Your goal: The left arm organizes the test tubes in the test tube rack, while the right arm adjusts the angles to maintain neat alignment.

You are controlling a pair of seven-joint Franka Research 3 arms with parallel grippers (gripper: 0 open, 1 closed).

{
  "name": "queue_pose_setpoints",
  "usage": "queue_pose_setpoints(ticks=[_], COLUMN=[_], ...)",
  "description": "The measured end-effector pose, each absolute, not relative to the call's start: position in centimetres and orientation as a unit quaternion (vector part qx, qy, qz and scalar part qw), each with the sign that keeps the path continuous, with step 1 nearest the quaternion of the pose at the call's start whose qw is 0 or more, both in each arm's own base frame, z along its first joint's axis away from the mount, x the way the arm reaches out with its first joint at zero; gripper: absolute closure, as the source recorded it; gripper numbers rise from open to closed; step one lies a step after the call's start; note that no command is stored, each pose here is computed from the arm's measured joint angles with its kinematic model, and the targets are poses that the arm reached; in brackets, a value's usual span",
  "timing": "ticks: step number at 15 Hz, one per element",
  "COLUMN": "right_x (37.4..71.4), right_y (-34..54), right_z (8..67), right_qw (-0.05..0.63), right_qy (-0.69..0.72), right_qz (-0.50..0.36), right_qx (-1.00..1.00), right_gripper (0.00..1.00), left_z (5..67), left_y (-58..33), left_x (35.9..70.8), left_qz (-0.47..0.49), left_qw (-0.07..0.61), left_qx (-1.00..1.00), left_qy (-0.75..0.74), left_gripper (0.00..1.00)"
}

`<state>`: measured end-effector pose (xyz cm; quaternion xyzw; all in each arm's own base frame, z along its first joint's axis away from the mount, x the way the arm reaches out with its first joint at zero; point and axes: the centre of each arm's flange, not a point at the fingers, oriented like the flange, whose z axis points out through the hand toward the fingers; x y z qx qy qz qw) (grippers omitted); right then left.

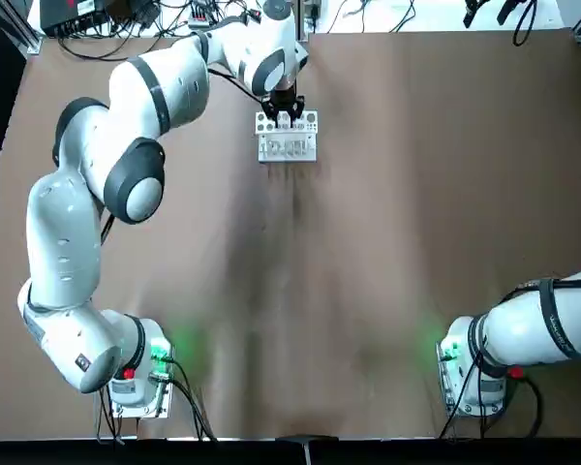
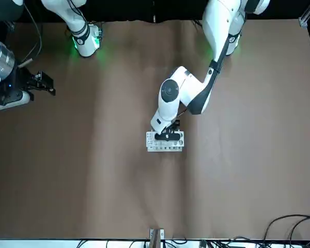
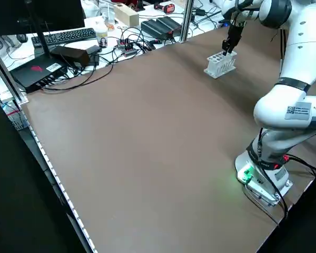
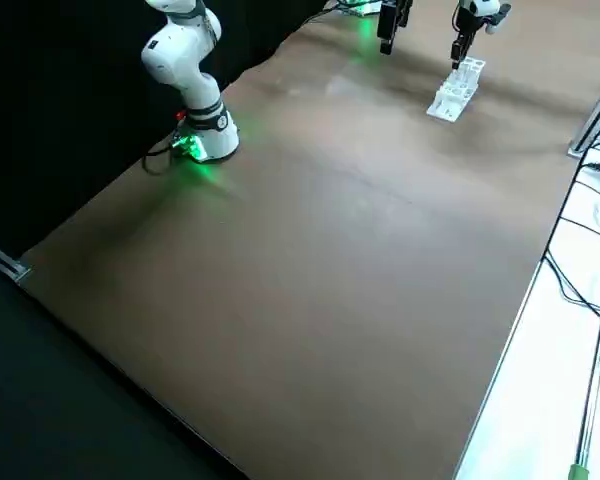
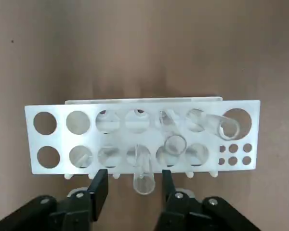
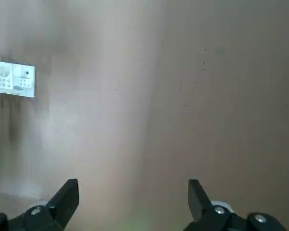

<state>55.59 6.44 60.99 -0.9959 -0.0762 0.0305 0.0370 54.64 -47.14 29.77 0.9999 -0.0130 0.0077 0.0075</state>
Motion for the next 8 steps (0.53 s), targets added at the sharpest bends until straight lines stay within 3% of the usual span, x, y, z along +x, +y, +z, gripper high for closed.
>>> queue_pose_setpoints(ticks=[8], right_x=[55.59], right_y=[6.44], right_z=[60.99], right_qw=[0.037], right_qy=[-0.076], right_qz=[0.030], right_qx=[-0.996], right_gripper=[0.00], left_z=[29.14], left_y=[-47.15], left_x=[54.60], left_qz=[0.004], left_qw=[0.005], left_qx=[1.000], left_qy=[-0.013], left_gripper=[0.56])
